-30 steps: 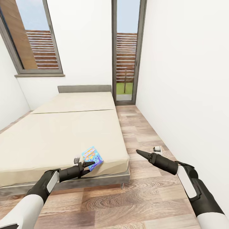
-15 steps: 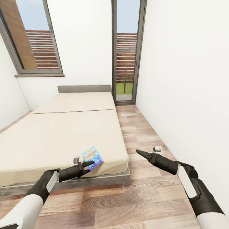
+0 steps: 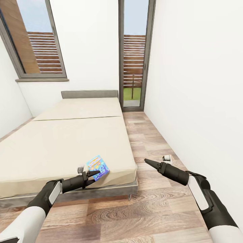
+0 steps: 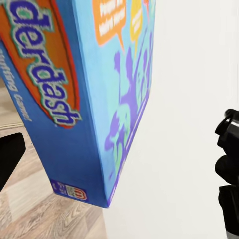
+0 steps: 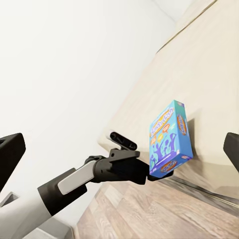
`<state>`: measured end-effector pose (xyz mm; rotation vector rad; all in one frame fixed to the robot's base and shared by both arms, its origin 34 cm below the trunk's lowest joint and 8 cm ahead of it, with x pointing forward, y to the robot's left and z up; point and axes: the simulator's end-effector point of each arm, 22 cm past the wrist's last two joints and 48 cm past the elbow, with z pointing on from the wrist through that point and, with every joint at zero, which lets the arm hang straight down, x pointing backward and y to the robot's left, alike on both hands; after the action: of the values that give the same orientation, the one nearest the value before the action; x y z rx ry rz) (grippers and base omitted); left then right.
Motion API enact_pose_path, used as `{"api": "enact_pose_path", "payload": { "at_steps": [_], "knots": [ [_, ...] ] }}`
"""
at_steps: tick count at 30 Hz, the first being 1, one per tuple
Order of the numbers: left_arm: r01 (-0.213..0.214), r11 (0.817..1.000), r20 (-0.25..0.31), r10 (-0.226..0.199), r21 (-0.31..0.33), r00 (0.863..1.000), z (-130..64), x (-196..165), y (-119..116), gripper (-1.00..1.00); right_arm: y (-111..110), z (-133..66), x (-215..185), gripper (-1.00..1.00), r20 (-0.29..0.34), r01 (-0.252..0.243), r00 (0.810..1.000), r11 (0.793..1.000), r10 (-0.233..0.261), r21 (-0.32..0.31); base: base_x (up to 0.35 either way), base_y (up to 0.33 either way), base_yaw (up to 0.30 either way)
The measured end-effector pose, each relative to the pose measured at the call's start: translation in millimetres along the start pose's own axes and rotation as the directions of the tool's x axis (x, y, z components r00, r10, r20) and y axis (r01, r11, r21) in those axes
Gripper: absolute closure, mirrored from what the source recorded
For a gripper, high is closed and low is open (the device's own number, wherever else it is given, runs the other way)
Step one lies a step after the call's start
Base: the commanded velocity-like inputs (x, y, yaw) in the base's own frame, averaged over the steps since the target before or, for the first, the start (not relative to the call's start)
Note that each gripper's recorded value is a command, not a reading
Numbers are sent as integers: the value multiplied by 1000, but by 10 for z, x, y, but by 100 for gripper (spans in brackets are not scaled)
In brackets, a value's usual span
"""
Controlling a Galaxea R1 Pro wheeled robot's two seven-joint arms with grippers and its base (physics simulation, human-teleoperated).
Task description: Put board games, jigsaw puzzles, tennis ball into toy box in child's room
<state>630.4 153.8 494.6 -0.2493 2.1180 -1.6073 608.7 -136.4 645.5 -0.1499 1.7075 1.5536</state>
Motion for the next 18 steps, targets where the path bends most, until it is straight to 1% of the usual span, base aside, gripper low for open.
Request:
{"api": "enact_pose_path", "payload": {
  "at_steps": [3, 4, 7, 13, 14, 15, 18],
  "knots": [
    [0, 1000, 0, 0, 8, 1000, -2, 0, -16, -100, -1, 0, 1, -100, 0, 0, 1000, 1000, 0, 0, 0, 0, 0],
    [0, 1000, 0, 0, 9, 1000, -4, -2, -18, 100, -1, 0, 1, -100, 0, 0, 1000, 1000, 0, 0, 0, 0, 0],
    [0, 1000, 1, 0, 11, 1000, -8, -4, -23, 100, 0, 0, 0, -100, 0, 0, 1000, 1000, 0, 0, 0, 0, 0],
    [22, 999, 8, -23, 32, 1000, -16, -26, -71, 100, 0, 1, 1, -100, 0, 1, 1000, 1000, -1, 0, 0, 0, 0],
    [19, 999, 6, -19, 28, 1000, -14, -21, -62, 100, 0, 0, 1, -100, 0, 1, 1000, 1000, -1, 0, 0, 0, 0],
    [6, 1000, 2, -6, 18, 1000, -12, -10, -38, 100, -1, 0, 1, -100, -1, 0, 1000, 1000, 0, 1, 0, 0, 0],
    [5, 1000, 3, -5, 17, 1000, -14, -11, -36, 100, -1, 0, 1, -100, -1, 0, 1000, 1000, 0, 1, 0, 0, 0]
  ]
}}
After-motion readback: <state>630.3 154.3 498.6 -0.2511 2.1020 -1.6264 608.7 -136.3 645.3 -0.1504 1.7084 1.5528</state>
